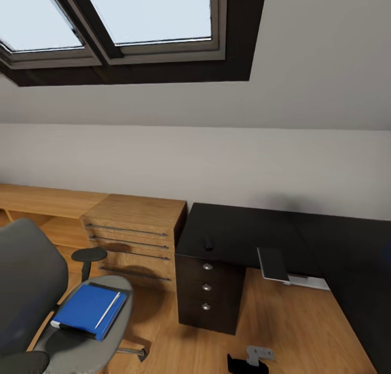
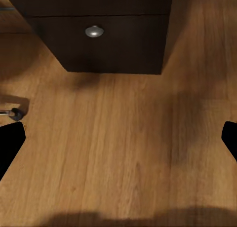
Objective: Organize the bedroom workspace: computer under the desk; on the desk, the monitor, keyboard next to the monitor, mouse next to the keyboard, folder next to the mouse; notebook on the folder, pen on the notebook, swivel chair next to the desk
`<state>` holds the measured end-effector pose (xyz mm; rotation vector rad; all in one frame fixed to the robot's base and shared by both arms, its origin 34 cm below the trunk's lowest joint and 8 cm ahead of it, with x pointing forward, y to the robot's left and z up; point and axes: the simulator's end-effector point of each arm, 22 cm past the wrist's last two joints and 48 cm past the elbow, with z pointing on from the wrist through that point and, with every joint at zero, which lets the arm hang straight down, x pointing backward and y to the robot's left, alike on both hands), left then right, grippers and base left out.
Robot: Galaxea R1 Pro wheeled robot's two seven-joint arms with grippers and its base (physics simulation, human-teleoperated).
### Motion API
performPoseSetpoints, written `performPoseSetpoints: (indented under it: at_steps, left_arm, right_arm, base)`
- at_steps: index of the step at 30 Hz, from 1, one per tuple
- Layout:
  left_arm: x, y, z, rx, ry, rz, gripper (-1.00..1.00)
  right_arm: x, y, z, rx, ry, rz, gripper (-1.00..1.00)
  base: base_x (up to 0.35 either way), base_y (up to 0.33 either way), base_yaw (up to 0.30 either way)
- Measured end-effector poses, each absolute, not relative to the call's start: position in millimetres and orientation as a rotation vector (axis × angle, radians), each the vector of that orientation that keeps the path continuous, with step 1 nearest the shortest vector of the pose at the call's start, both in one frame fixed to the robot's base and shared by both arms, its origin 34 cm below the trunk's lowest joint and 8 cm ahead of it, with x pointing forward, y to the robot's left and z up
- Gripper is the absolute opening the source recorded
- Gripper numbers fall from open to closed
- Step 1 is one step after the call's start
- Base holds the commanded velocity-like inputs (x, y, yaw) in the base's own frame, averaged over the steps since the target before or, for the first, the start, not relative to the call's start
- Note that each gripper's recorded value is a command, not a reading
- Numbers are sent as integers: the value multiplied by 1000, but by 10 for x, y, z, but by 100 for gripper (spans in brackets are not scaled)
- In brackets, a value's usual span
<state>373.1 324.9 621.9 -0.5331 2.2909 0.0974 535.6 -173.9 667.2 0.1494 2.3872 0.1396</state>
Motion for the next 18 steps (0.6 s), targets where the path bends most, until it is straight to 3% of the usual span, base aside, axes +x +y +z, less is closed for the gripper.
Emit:
performPoseSetpoints:
  at_steps: [18]
  left_arm:
    - [3718, 3239, 6206, -529, 2297, 96, 100]
  right_arm:
    - [5370, -1749, 6678, 148, 2375, 137, 100]
  base:
    - [0, 0, 264]
